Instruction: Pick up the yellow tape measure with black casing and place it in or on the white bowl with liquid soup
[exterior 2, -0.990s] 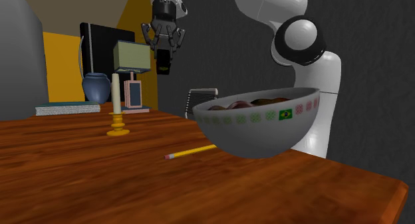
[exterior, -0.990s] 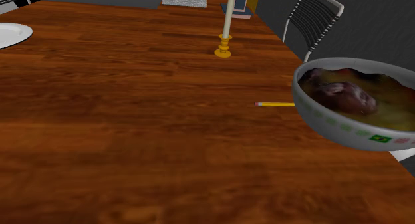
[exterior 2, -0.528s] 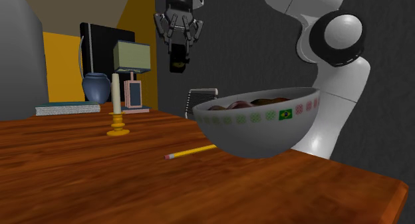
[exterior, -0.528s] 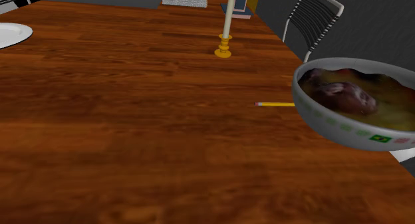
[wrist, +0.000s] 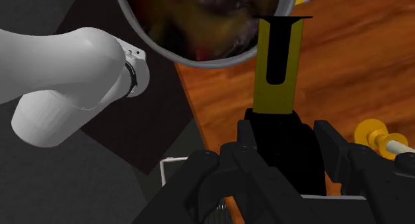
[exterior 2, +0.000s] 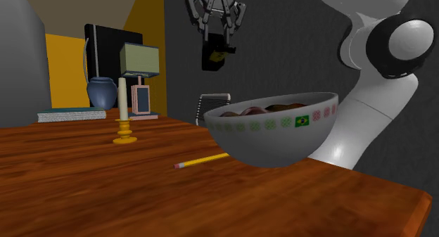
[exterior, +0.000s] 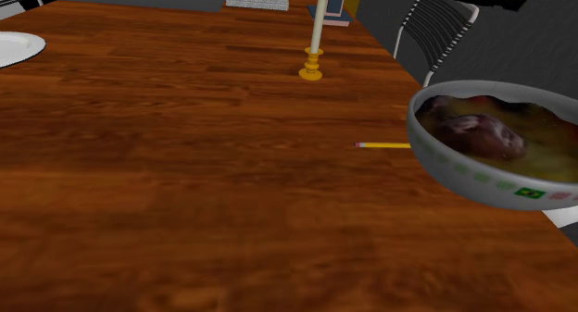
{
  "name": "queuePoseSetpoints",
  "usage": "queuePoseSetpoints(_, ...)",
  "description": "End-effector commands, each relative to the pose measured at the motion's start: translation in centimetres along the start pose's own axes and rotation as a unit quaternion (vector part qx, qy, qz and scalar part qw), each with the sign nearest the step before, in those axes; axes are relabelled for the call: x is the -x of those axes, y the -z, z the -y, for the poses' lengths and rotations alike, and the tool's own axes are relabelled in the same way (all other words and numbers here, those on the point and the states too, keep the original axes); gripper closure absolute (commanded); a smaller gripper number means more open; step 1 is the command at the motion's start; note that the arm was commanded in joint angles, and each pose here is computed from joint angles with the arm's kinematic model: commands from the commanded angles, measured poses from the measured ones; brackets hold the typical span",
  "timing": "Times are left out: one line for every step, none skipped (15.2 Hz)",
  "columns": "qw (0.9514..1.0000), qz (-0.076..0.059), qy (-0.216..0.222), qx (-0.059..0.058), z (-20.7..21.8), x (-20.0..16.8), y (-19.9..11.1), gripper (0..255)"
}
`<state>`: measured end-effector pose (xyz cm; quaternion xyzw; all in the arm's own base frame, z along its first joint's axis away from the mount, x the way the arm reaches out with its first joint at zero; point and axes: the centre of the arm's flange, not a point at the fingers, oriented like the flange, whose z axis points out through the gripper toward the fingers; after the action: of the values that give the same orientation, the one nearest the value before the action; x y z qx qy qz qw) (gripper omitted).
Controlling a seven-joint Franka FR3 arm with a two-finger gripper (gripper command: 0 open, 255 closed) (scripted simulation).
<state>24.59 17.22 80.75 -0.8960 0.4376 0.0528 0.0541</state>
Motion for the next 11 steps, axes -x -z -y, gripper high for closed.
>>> queuePoseSetpoints(1.0, 0.0, 0.0, 0.0, -1.2, 2.3, -0.3, 255)
queuePoseSetpoints(1.0, 0.0, 0.0, 0.0, -1.8, 3.5, -0.4, 255)
queuePoseSetpoints(1.0, 0.0, 0.0, 0.0, -2.3, 4.7, -0.5, 255)
queuePoseSetpoints(1.0, 0.0, 0.0, 0.0, -2.9, 5.9, -0.6, 255)
queuePoseSetpoints(1.0, 0.0, 0.0, 0.0, -3.5, 7.1, -0.7, 255)
queuePoseSetpoints(1.0, 0.0, 0.0, 0.0, -4.0, 8.3, -0.8, 255)
queuePoseSetpoints(1.0, 0.0, 0.0, 0.0, -4.6, 9.5, -0.9, 255)
queuePoseSetpoints(1.0, 0.0, 0.0, 0.0, -5.2, 10.6, -1.0, 255)
queuePoseSetpoints(1.0, 0.0, 0.0, 0.0, -5.8, 11.8, -1.1, 255)
queuePoseSetpoints(1.0, 0.0, 0.0, 0.0, -6.4, 13.1, -1.2, 255)
queuePoseSetpoints(1.0, 0.0, 0.0, 0.0, -6.4, 13.1, -1.7, 255)
